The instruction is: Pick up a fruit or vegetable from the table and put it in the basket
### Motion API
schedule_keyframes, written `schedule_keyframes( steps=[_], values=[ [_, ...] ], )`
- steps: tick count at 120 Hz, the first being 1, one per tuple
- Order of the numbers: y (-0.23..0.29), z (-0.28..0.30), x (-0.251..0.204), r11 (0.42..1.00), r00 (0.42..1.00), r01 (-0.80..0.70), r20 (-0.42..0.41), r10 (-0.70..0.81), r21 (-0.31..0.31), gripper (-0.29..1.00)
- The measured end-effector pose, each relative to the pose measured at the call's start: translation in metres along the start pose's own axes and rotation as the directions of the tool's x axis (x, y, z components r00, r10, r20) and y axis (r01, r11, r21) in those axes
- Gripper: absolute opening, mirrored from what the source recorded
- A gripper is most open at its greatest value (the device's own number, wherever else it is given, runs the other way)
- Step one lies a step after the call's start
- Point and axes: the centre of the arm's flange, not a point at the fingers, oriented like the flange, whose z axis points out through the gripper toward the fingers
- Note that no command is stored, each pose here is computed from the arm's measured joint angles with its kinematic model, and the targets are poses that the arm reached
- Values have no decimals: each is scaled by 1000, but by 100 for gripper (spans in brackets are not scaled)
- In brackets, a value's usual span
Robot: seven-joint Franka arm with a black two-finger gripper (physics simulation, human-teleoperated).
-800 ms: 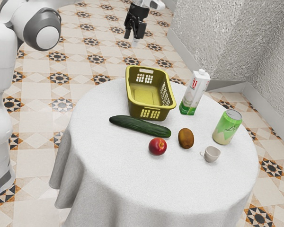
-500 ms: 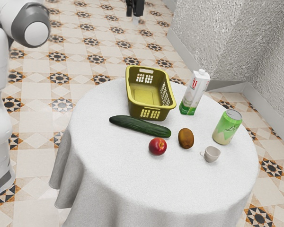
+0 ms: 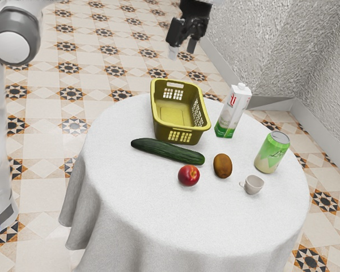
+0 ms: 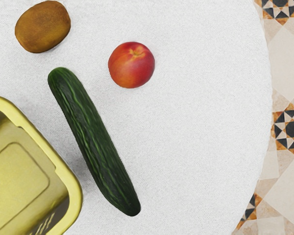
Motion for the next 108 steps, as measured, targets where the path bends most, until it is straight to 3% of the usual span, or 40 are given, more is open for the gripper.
schedule_keyframes(
  steps=[12, 23, 47, 70, 83, 108],
  values=[
    [42, 8, 40, 982, 982, -190, 2, 190, 2, 70],
    [76, 76, 74, 941, 939, -337, 61, 339, -40, 70],
    [161, 141, 158, 762, 761, -646, 48, 647, -34, 70],
    [189, 174, 178, 644, 643, -764, 47, 764, -28, 70],
    [144, 188, 165, 669, 668, -742, 43, 743, -32, 70],
    [-11, 211, 73, 832, 832, -553, 28, 554, -36, 70]
  ],
)
